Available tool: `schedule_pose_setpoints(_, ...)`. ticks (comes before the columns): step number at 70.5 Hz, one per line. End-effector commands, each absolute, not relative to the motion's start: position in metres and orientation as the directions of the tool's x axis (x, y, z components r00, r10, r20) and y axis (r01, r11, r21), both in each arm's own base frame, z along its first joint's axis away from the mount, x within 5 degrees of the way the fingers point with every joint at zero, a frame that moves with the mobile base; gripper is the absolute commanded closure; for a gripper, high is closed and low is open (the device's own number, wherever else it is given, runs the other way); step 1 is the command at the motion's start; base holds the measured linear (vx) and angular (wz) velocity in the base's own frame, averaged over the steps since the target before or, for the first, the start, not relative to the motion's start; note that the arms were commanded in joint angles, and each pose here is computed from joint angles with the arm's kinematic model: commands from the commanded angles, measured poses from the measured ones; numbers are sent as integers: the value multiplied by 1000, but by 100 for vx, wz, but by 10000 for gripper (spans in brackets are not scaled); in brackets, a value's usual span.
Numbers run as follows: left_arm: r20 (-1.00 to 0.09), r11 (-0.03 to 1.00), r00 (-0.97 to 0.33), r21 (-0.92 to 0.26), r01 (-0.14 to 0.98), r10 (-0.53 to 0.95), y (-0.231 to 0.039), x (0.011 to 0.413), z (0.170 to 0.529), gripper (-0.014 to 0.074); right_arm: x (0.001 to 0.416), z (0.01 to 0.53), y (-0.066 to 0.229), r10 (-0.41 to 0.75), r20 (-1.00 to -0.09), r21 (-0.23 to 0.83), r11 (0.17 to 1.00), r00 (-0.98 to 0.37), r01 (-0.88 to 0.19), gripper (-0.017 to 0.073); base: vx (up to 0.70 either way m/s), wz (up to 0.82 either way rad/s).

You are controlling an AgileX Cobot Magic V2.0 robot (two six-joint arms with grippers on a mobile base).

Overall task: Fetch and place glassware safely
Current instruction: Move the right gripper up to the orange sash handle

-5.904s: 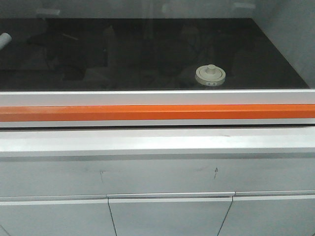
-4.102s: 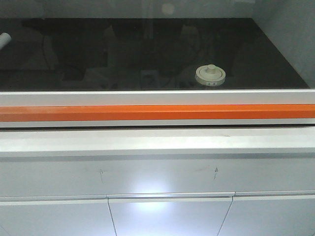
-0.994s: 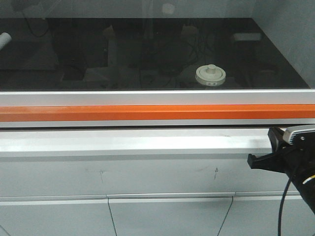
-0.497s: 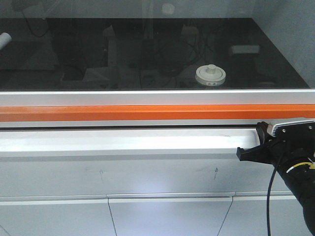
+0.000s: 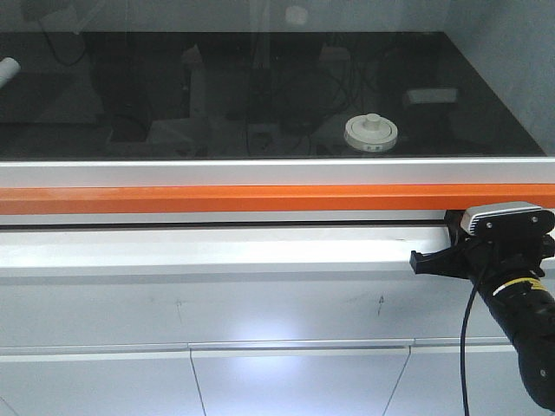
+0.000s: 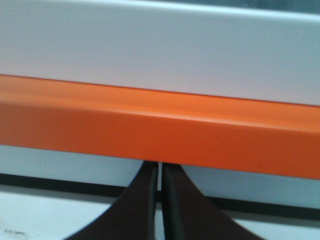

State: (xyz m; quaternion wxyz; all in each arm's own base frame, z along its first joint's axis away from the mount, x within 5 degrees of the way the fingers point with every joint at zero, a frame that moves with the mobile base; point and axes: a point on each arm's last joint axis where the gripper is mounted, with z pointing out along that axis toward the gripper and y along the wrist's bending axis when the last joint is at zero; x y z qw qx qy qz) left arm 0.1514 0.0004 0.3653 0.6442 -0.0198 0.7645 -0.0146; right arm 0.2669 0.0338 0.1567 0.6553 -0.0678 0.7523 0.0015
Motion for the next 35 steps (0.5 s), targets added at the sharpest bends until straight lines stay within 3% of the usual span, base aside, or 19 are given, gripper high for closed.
schedule_pose_setpoints(1,-997,999,-74,-37,2,-37,-1,152,375,601,271,178,35,-98,-995,-101,990,26,-97,560,0,0)
schedule_pose_setpoints(35,-997,1000,81,8,6,8,-1,155,283,601,271,181,35,-95,-994,-100,991,63,-92,560,0,0)
